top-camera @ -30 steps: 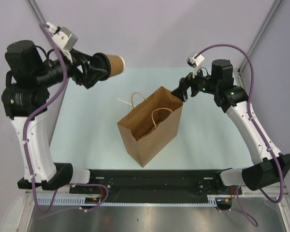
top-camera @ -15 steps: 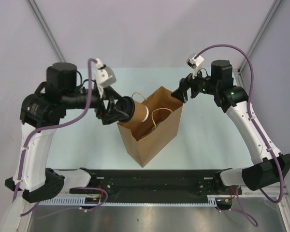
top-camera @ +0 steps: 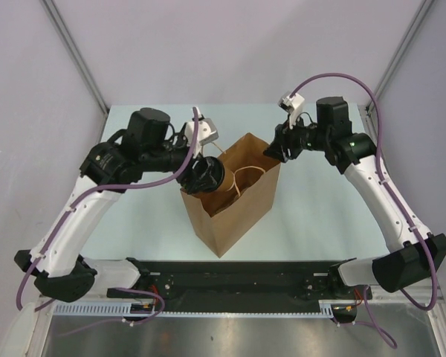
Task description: Pack the takeout coffee
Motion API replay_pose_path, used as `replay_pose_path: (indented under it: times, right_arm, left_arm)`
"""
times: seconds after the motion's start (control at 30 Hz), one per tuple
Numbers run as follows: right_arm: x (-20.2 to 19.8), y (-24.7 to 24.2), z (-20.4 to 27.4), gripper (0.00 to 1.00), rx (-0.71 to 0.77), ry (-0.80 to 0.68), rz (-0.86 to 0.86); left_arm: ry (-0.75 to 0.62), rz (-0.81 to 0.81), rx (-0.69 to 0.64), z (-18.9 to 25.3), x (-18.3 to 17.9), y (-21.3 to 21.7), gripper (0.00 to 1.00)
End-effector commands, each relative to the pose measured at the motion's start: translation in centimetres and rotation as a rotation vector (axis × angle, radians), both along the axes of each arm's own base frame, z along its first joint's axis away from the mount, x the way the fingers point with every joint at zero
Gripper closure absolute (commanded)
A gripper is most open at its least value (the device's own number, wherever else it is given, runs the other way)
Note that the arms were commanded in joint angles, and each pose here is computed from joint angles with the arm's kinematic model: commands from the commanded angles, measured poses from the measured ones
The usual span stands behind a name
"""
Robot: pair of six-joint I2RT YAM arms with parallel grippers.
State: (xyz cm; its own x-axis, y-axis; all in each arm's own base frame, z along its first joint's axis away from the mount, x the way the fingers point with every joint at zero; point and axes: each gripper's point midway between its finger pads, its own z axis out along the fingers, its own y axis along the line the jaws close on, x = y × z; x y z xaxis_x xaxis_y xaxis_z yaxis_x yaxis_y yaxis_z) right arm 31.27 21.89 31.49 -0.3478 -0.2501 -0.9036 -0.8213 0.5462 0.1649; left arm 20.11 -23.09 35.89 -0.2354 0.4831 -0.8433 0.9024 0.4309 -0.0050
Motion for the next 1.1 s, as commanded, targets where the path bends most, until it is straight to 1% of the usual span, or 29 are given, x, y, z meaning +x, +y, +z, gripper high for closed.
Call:
replay_pose_path:
  times: [0.0, 0.07, 0.1, 0.17, 0.2, 0.23, 0.37, 0.47, 0.57, 0.7, 0.77, 0.93, 1.07]
  right_arm:
    - [-0.8, 0.5, 0.8, 0.63, 0.002, 0.008, 0.029]
    - [-1.2, 0.5, 0.4, 0.71, 0.000, 0.033, 0.033]
    - [-1.4, 0.6, 0.4, 0.79, 0.002, 0.040, 0.036]
    - [-2.0, 0.6, 0.3, 0.88, 0.003, 0.061, 0.045]
    - [-2.2, 0.6, 0.2, 0.97, 0.003, 0.070, 0.048]
    - [-2.6, 0.6, 0.2, 1.00, 0.003, 0.078, 0.055]
    - [-3.8, 0.5, -0.2, 1.00, 0.000, 0.100, 0.066]
    - [-4.5, 0.5, 0.0, 1.00, 0.005, 0.105, 0.063]
    - [-4.8, 0.3, -0.1, 1.00, 0.002, 0.106, 0.053]
    - [-5.1, -0.2, 0.2, 1.00, -0.005, 0.087, 0.027]
    - [-5.7, -0.4, 0.4, 1.00, -0.005, 0.089, 0.030]
    - [-9.6, -1.6, -0.3, 1.00, -0.020, 0.103, 0.079]
    - [-11.8, -2.3, -1.2, 1.00, -0.032, 0.049, 0.131]
  left_arm:
    - [-0.050, 0.055, -0.004, -0.4, 2.0, -1.2, 0.89]
    - [-0.052, 0.060, 0.010, -0.8, 2.2, -1.6, 0.89]
    - [-0.046, 0.065, 0.022, -1.3, 2.4, -1.8, 0.89]
    - [-0.041, 0.073, 0.031, -1.8, 2.6, -2.0, 0.89]
    - [-0.031, 0.076, 0.040, -2.2, 2.8, -2.2, 0.89]
    - [-0.029, 0.074, 0.047, -2.5, 2.8, -2.5, 0.89]
    - [-0.044, 0.044, 0.059, -2.8, 2.6, -3.3, 0.90]
    - [-0.059, -0.012, 0.065, -3.0, 1.6, -4.1, 0.89]
    - [-0.063, -0.063, 0.104, -4.1, 0.5, -4.7, 0.90]
    - [-0.040, -0.056, 0.163, -6.4, 0.5, -4.5, 0.91]
    - [-0.049, -0.030, 0.180, -6.8, 1.0, -4.3, 0.91]
    - [-0.051, -0.007, 0.178, -7.2, 1.5, -3.6, 0.92]
    - [-0.049, -0.008, 0.139, -7.3, 1.2, -3.4, 0.93]
